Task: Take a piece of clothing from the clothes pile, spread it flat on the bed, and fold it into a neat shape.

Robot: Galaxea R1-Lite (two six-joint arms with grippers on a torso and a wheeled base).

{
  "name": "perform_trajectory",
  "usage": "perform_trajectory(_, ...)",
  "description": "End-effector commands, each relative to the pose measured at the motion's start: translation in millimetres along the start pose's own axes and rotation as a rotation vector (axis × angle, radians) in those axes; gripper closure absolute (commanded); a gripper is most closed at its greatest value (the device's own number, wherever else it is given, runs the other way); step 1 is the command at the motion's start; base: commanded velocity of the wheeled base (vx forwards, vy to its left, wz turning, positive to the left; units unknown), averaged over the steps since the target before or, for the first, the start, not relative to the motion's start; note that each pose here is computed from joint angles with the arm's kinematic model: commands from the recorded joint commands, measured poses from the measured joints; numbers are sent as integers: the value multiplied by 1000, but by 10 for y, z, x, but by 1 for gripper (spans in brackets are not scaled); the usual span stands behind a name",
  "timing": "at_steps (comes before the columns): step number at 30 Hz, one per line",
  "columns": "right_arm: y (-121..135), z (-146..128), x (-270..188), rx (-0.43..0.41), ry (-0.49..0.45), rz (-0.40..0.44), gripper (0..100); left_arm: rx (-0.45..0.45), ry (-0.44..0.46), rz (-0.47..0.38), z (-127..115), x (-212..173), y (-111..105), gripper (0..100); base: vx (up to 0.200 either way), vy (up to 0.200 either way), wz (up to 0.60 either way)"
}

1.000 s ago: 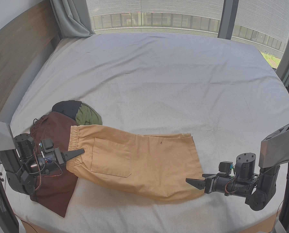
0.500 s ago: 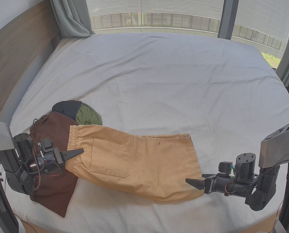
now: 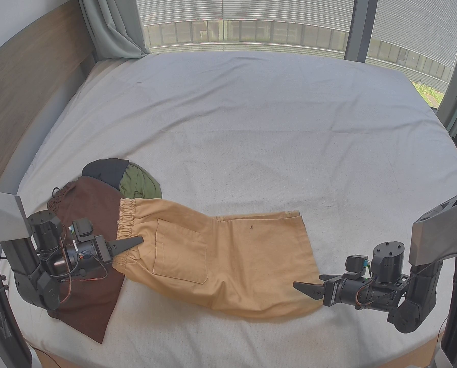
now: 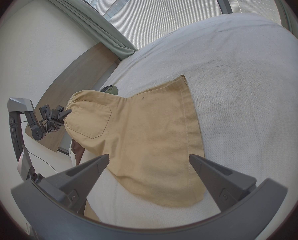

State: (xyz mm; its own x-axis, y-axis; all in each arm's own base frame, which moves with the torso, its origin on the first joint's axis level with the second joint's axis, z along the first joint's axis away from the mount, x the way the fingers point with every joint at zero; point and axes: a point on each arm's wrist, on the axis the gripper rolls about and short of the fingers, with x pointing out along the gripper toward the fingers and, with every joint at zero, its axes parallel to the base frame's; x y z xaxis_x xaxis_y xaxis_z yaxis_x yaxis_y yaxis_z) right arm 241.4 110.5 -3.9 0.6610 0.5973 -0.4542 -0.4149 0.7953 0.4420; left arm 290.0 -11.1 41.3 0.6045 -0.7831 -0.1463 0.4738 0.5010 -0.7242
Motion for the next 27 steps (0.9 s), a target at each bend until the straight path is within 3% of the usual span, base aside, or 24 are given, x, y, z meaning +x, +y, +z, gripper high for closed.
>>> perform_trajectory(1,0,0,1,0,0,0,0,4,7,-1,-31,70,-41,100,0,0,0)
perform_trajectory(27,4,-6,9,-2,3,2,0,18,45,-19,-158,330,-169,100,0,0,0)
